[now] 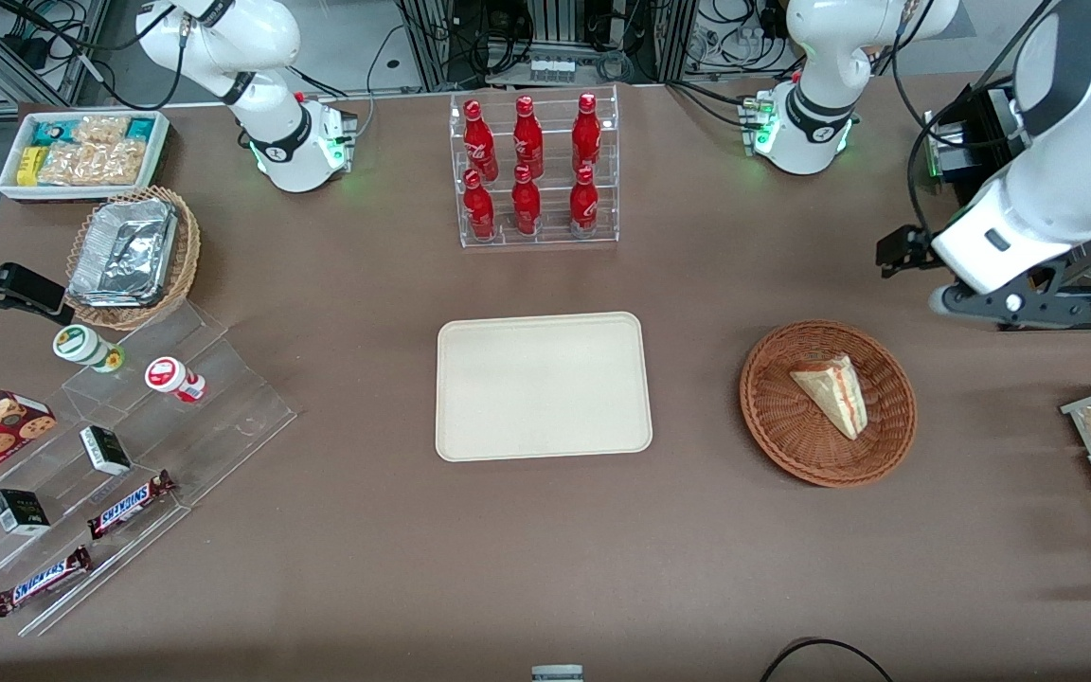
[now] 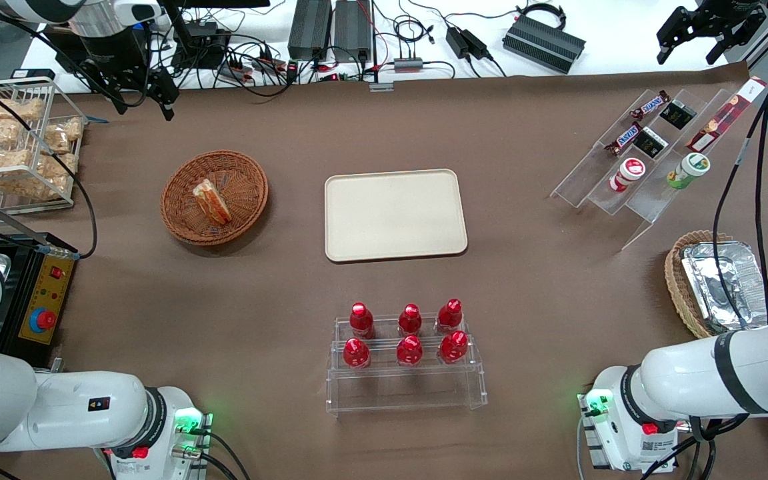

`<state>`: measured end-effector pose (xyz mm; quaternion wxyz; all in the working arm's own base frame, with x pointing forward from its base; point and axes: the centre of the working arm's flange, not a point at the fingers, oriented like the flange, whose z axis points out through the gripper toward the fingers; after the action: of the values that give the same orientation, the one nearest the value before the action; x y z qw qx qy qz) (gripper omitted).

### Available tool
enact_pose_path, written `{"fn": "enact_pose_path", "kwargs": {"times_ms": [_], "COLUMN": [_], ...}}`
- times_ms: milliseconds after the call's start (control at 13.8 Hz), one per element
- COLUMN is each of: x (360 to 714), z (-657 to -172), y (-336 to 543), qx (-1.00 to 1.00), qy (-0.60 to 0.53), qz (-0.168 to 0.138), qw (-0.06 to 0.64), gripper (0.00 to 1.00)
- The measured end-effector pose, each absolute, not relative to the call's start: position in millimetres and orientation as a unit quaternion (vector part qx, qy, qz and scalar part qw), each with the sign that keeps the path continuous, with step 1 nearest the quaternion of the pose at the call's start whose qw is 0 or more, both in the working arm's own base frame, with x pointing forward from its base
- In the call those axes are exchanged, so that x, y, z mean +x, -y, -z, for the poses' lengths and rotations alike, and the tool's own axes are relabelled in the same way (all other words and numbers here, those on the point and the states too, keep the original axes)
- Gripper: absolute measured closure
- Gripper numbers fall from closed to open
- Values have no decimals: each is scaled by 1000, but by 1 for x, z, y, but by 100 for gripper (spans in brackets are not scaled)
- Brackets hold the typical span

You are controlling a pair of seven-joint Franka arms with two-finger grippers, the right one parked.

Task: Place sandwich from basket to tray
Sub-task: 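Move the open left gripper over the sandwich in the wicker basket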

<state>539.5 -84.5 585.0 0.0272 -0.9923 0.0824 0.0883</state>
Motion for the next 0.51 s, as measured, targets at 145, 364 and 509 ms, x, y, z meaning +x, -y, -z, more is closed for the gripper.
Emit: {"fn": "enact_pose_path", "kwargs": {"times_ms": [145,364,509], "x": [537,538,542], "z": [-589,-576,-550], "y": [85,85,80], "qx": [-992,-990,-988], "qy": [-90,-97,-94], "qz": [-87,-102,-125], "qw": [27,21,20], "gripper": [0,0,0]}}
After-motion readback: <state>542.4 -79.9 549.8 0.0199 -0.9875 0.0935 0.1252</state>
